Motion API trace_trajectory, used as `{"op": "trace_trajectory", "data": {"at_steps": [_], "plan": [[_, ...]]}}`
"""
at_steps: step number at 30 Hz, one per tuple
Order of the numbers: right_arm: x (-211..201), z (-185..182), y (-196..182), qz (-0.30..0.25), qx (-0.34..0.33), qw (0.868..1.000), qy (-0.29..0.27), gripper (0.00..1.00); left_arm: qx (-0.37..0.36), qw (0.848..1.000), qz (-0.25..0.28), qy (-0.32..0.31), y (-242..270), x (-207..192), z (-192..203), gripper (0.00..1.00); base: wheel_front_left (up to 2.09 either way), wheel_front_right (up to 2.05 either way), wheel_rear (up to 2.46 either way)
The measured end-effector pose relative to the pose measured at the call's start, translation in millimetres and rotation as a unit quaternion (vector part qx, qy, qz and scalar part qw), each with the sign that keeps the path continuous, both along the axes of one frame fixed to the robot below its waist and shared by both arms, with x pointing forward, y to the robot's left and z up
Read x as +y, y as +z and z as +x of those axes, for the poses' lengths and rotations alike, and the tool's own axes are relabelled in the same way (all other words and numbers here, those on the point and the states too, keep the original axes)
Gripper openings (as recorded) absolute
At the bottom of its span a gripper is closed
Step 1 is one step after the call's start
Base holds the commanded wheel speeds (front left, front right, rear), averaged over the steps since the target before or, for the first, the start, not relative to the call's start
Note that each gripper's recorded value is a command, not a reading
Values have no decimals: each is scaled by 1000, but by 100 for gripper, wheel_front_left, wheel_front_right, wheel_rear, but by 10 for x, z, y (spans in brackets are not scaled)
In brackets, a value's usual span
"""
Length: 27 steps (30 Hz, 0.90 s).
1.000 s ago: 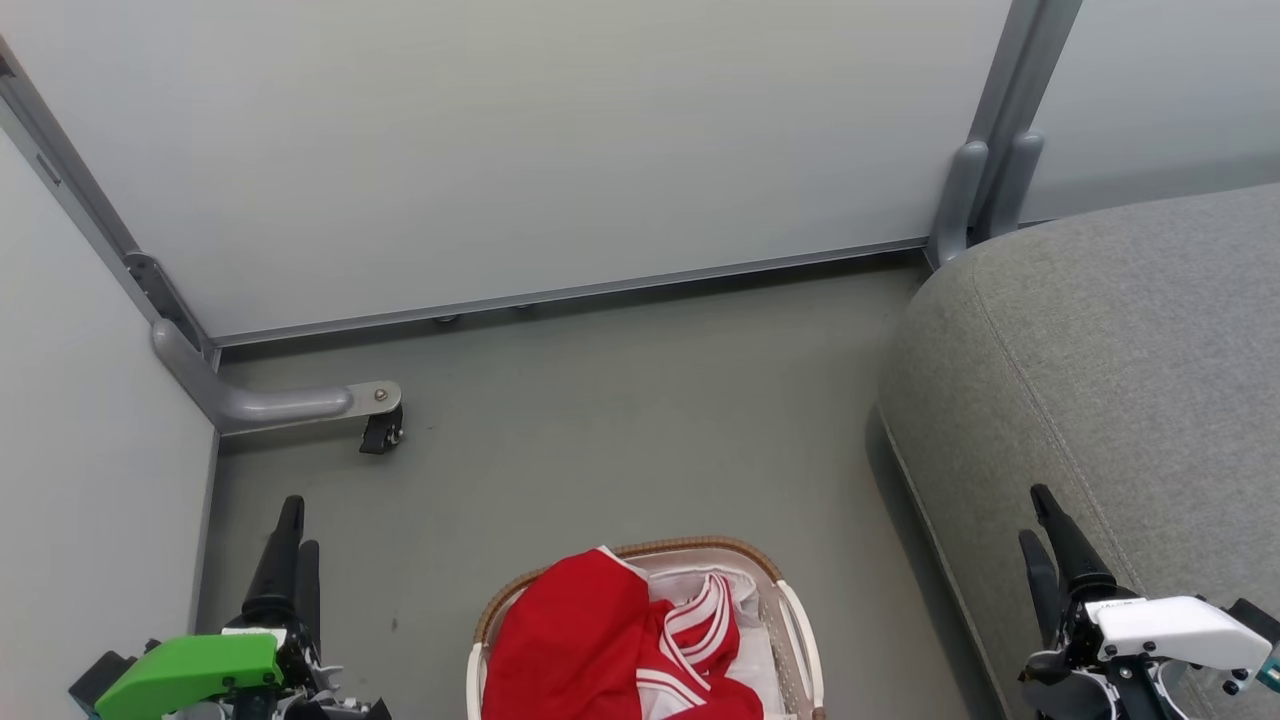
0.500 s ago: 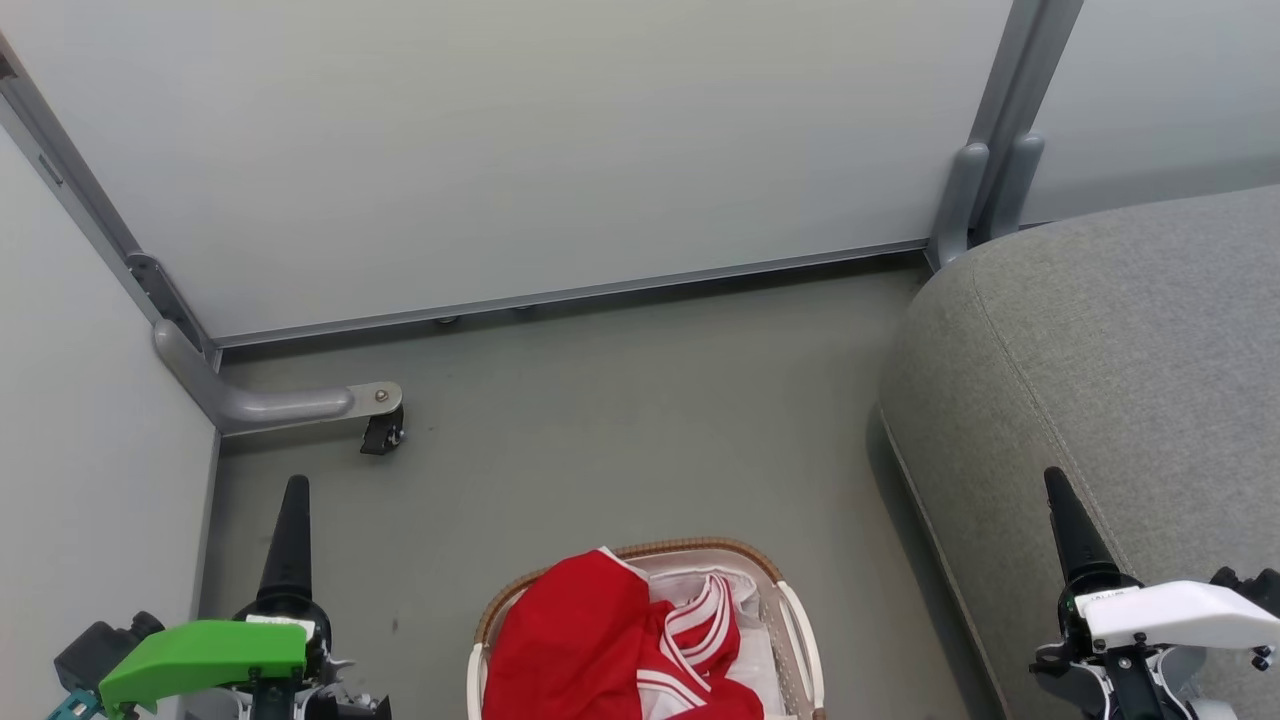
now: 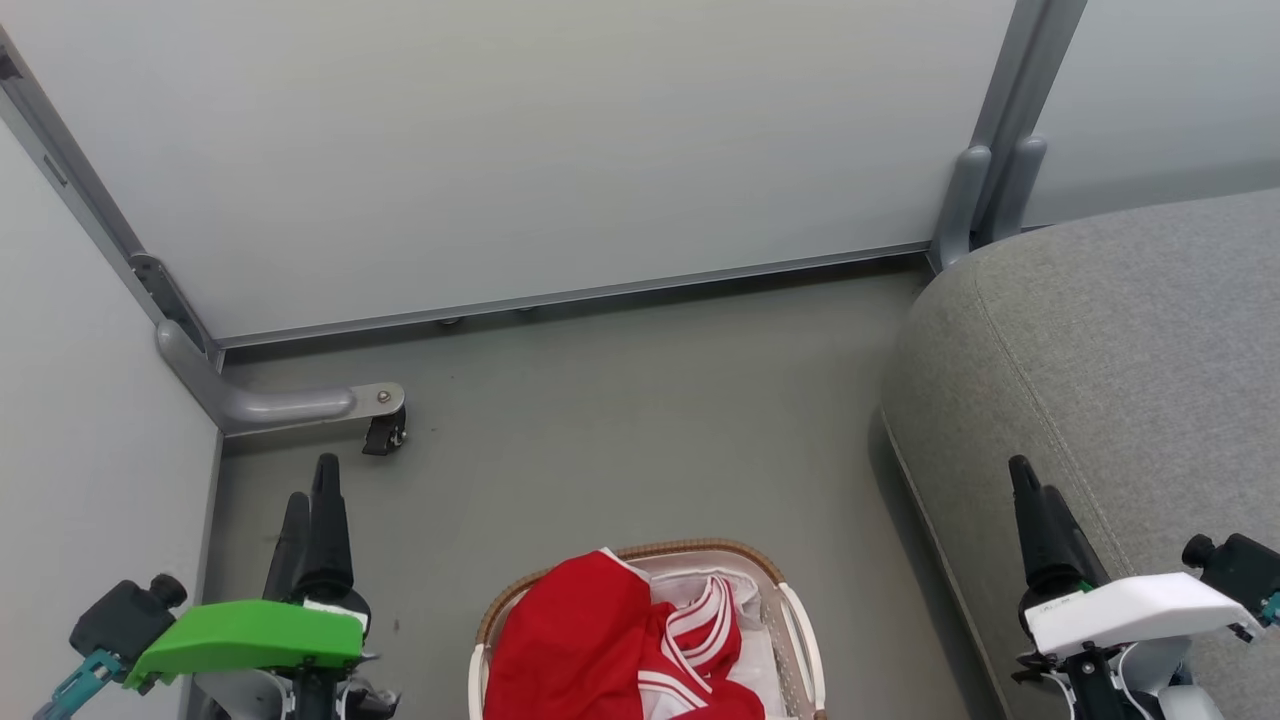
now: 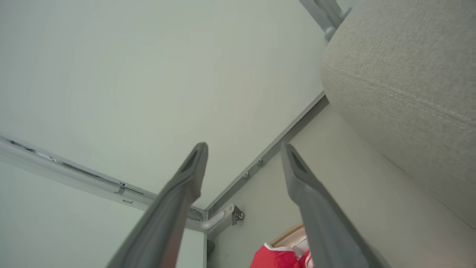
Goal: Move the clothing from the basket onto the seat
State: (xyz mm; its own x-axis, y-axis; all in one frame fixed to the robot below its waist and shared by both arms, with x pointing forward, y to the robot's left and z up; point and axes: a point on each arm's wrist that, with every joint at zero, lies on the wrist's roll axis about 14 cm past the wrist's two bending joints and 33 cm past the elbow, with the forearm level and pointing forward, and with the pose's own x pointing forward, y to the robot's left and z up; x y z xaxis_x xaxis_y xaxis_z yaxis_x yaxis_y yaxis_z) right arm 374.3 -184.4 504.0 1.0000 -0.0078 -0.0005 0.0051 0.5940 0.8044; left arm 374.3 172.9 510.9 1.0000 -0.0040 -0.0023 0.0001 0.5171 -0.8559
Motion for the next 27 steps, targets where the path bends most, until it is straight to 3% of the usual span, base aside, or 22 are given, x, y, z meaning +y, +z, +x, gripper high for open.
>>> {"op": "trace_trajectory", "data": {"at_steps": [10, 27], "plan": [[82, -32, 7, -91, -6, 996, 13, 100, 8, 995, 101, -13, -73, -121, -66, 100, 0, 0, 0], [140, -53, -11, -203, -15, 979, 23, 100, 13, 979, 205, -12, -176, -150, -162, 100, 0, 0, 0]]}}
